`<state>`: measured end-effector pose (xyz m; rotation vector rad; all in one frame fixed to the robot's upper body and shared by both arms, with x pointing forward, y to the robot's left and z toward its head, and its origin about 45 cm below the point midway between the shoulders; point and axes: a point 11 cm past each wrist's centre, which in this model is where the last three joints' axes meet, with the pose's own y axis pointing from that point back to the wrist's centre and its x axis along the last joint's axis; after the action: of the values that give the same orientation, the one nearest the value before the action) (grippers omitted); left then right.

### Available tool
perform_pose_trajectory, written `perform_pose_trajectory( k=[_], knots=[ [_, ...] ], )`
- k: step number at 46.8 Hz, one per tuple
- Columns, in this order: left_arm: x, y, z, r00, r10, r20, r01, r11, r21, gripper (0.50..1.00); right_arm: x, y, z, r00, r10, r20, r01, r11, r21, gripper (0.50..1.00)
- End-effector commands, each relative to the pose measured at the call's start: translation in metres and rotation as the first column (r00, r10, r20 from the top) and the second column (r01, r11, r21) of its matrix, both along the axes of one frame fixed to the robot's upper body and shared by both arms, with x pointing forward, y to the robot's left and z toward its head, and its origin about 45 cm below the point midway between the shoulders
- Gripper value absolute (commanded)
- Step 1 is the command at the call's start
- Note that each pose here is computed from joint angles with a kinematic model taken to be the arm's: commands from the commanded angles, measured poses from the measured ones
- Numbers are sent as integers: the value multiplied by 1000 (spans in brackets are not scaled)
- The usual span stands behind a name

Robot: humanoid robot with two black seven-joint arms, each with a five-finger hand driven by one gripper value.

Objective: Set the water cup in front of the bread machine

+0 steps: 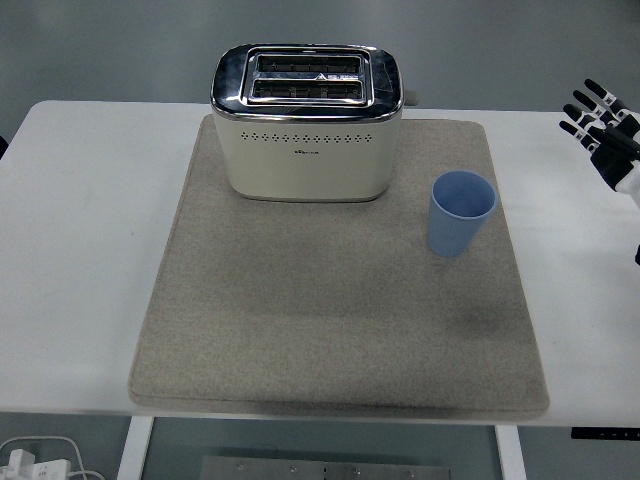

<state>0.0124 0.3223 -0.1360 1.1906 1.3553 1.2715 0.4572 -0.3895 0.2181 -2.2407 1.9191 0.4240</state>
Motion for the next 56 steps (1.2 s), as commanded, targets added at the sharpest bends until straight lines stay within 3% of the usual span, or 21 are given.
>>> perform_pose_trajectory(
  k=[1, 9, 15, 22, 33, 37, 56],
  knots=[
    [0, -1, 0, 1000, 0, 0, 0, 1000, -2, 1000, -8, -5, -3, 999, 32, 1, -33, 999, 11, 928],
    [0, -1, 0, 1000, -1, 0, 1, 1000, -1, 1000, -24, -9, -14, 994, 105, -11, -105, 994, -10, 928],
    [0, -1, 0, 1000, -1, 0, 1, 1000, -1, 1000, -35, -11, -12, 987, 155, 27, -154, 987, -53, 928],
    [0, 1, 0, 1000, -1, 0, 1, 1000, 2, 1000, -52, -15, -18, 981, 193, 20, -191, 977, -93, 928],
    [1, -1, 0, 1000, -4, 1, 4, 1000, -3, 1000, -71, -14, -18, 967, 241, 83, -232, 967, -107, 928],
    [1, -1, 0, 1000, -4, 1, 4, 1000, -3, 1000, -76, -5, -20, 958, 269, 96, -257, 959, -118, 928],
    [2, -1, 0, 1000, -7, 2, 7, 1000, -3, 1000, -87, 24, -37, 930, 363, 48, -343, 909, -235, 928]
  ],
)
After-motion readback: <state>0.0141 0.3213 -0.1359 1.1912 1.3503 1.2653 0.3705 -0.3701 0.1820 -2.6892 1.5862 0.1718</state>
